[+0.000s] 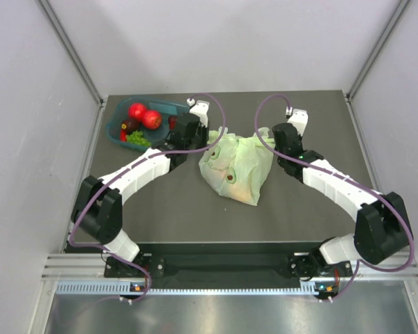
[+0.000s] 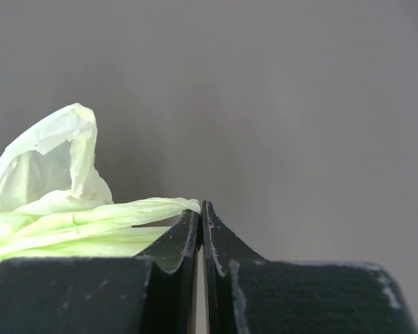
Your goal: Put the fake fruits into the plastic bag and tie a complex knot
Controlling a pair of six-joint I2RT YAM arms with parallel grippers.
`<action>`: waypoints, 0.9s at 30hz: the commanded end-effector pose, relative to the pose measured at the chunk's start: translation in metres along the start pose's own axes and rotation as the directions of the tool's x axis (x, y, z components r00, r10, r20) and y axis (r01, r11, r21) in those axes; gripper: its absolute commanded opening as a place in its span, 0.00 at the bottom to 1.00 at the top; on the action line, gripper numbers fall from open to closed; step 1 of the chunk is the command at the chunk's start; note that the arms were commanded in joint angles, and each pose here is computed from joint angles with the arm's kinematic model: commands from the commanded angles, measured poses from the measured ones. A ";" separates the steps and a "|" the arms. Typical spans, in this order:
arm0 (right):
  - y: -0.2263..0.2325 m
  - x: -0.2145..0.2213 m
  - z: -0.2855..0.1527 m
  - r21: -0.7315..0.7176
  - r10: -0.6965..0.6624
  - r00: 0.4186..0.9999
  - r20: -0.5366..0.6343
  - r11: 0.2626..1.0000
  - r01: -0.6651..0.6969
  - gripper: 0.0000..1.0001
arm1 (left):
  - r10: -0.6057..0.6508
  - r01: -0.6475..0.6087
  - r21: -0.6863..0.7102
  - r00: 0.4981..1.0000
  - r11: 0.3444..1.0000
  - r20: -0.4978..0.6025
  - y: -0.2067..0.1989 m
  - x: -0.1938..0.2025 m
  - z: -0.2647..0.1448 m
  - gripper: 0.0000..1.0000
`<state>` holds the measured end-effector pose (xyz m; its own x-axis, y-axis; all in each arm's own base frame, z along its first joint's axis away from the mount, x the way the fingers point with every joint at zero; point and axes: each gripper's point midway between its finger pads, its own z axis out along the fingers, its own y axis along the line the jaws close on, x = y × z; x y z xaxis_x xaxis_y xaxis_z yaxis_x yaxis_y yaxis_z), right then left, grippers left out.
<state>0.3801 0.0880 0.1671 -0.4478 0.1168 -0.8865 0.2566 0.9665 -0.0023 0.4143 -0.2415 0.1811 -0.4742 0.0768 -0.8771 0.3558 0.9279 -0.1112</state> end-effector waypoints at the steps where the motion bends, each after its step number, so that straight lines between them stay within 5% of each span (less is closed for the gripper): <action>1: -0.074 0.017 0.007 0.349 -0.116 0.993 -0.008 0.930 0.111 0.00 | -0.009 0.014 -0.381 1.000 0.924 0.015 0.088 0.001 -0.028 0.00; 21: -0.100 0.029 0.013 0.401 -0.058 0.998 -0.027 0.914 0.064 0.00 | -0.031 0.026 -0.492 1.000 0.870 -0.001 0.122 0.021 -0.038 0.00; 27: -0.060 0.002 0.010 0.190 -0.017 1.000 0.024 0.982 0.012 0.00 | 0.008 0.001 -0.333 1.000 0.943 0.026 0.086 -0.004 -0.032 0.00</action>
<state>0.3852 0.0973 0.1406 -0.4482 0.1755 -0.8765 0.2543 0.9651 0.0632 0.4035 -0.2262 0.1599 -0.5084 0.0332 -0.8605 0.2631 0.9574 -0.1186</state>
